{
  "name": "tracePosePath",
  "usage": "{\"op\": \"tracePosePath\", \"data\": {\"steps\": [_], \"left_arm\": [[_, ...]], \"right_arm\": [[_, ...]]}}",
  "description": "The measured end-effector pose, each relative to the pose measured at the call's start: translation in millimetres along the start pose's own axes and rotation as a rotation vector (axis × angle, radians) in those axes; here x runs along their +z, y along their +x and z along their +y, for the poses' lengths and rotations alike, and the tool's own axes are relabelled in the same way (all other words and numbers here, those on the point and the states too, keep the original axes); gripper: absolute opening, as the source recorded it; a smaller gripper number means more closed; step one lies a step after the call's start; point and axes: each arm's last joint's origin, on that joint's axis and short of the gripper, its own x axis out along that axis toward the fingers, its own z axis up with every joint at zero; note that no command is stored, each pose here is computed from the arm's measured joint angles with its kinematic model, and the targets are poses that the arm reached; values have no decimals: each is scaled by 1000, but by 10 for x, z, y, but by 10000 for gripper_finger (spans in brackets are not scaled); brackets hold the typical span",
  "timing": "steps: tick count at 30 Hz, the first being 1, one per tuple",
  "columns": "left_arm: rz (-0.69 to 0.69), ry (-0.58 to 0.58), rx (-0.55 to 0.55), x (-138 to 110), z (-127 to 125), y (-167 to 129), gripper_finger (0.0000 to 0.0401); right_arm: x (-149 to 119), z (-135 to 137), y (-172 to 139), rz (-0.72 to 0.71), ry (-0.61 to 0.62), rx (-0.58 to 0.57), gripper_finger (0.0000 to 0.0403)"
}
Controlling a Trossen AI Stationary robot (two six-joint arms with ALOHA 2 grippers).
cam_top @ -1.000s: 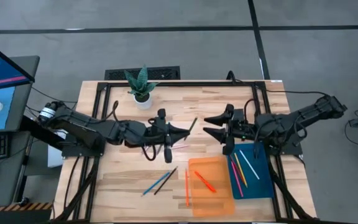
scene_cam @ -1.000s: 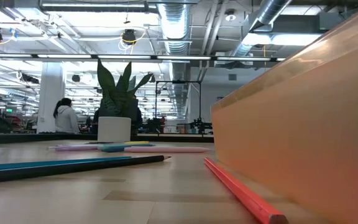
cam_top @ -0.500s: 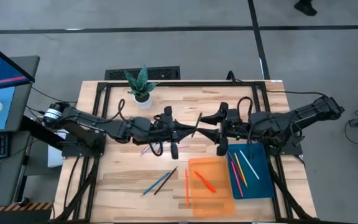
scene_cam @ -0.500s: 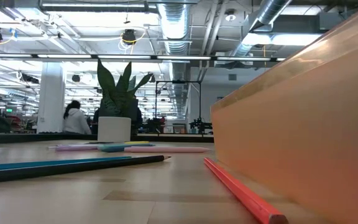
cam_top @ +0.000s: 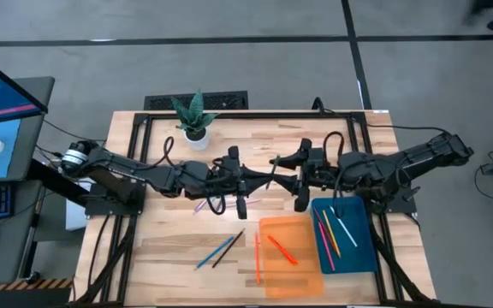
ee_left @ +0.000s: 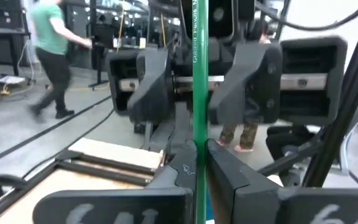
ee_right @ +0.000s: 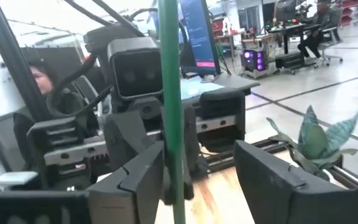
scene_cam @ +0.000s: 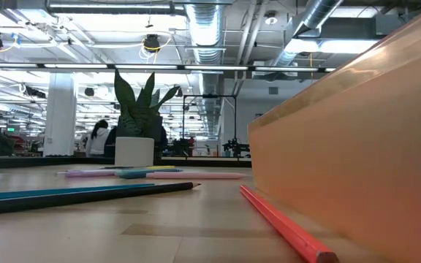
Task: Sort pens & pencils
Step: Put the green pencil into the blue bin
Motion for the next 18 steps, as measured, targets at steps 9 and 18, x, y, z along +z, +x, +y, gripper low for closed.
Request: {"op": "tracePosePath", "data": {"steps": [9, 18], "left_arm": [[8, 4, 5, -37, 8, 28, 3], [10, -2, 24, -40, 17, 29, 4]], "right_arm": [[0, -1, 1, 3, 0, 12, 110], [9, -18, -2, -1, 34, -2, 24]]}}
